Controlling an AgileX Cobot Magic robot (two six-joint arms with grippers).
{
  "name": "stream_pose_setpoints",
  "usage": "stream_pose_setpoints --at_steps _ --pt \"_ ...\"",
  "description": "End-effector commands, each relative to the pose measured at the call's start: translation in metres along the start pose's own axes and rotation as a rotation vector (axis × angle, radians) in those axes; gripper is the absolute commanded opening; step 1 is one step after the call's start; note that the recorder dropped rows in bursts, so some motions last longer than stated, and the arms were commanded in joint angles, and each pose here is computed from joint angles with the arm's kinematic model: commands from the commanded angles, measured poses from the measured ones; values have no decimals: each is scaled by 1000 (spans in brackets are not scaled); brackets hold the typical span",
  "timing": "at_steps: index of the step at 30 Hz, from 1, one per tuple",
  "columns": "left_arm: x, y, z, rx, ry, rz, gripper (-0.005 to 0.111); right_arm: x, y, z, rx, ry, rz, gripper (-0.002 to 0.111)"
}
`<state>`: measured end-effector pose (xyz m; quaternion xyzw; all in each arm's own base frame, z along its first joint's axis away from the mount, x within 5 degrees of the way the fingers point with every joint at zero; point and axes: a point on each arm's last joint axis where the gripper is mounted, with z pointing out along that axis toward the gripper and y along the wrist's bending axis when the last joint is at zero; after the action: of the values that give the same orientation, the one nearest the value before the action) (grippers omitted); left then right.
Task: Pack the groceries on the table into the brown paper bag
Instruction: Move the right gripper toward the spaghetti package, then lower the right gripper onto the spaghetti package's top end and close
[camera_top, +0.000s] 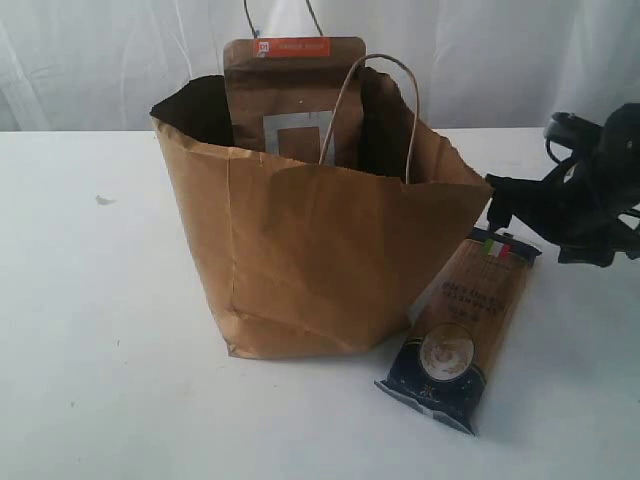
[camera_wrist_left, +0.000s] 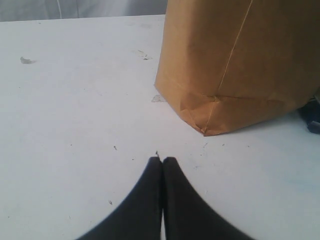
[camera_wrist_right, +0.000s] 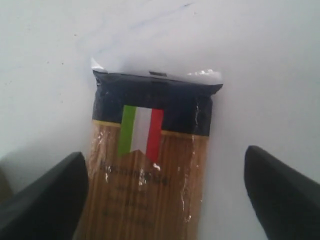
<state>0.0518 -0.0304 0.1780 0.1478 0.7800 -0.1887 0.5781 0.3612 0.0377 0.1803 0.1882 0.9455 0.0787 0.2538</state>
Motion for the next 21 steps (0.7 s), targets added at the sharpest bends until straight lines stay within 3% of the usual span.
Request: stream_pose_setpoints --at_steps 1,17,20,21 --pt "1 0 0 -1 4 -6 0 -7 7 13 4 16 -23 78" --pt "1 0 0 -1 4 -6 0 13 22 63 56 166 -150 76" --pt "1 0 0 -1 4 -4 0 15 16 65 107 195 -227 64" --pt "1 0 0 -1 4 -4 0 16 13 64 140 214 -278 53"
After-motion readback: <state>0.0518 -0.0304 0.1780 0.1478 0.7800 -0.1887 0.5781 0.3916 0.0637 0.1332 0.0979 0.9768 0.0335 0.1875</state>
